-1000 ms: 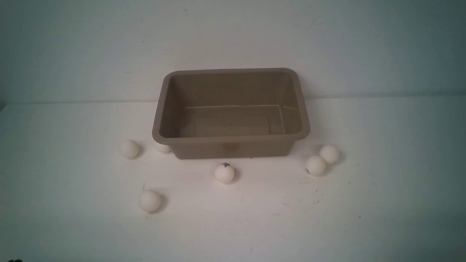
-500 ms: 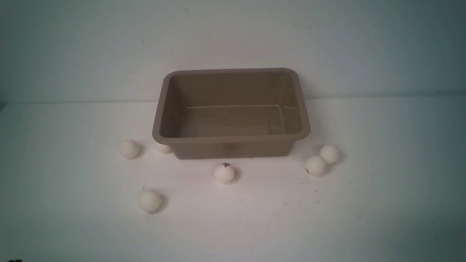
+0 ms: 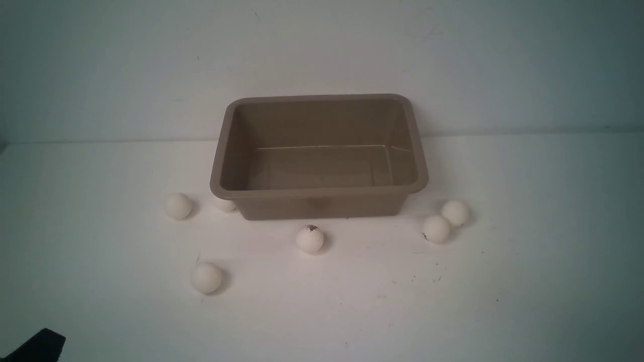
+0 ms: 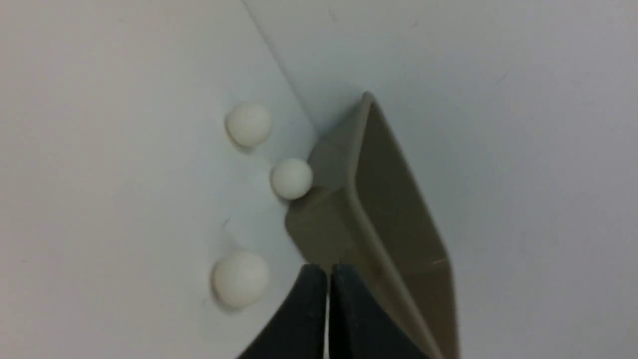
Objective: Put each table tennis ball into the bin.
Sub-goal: Use the left arm to clamp the table tennis ball closest to it
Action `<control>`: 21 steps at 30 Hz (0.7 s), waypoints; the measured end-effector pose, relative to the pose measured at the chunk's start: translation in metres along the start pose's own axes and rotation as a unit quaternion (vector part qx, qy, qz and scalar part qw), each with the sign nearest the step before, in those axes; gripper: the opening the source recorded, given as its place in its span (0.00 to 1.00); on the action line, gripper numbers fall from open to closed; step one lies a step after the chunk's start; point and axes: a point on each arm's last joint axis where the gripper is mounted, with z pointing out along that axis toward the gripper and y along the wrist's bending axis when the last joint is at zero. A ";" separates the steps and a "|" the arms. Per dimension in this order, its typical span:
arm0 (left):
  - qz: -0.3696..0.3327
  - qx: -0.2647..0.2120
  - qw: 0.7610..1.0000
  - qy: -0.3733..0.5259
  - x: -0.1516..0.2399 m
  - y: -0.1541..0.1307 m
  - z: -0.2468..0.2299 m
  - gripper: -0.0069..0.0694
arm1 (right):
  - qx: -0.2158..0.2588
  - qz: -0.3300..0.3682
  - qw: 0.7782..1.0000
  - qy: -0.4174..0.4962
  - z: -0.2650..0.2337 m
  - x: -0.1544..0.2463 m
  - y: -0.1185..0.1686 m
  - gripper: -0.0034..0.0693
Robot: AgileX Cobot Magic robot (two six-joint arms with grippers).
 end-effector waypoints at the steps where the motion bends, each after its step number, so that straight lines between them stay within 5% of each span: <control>1: -0.016 0.005 1.000 -0.010 -0.002 -0.001 0.000 0.08 | -0.001 -0.012 1.000 0.002 0.000 0.000 0.000 0.02; 5: -0.055 0.016 0.998 -0.033 -0.006 -0.002 0.000 0.08 | -0.018 -0.098 0.995 0.031 -0.001 0.004 0.006 0.02; 9: 0.094 0.042 0.994 -0.025 -0.012 -0.028 -0.005 0.08 | -0.094 -0.225 0.968 0.060 -0.007 0.001 0.045 0.02; 15: 0.394 0.051 0.913 0.094 -0.024 -0.105 0.001 0.08 | -0.121 -0.390 0.898 0.166 0.012 -0.014 0.111 0.02; 21: 0.497 -0.034 0.821 0.280 -0.035 -0.124 0.059 0.12 | -0.041 -0.486 0.831 0.269 0.055 -0.035 0.141 0.03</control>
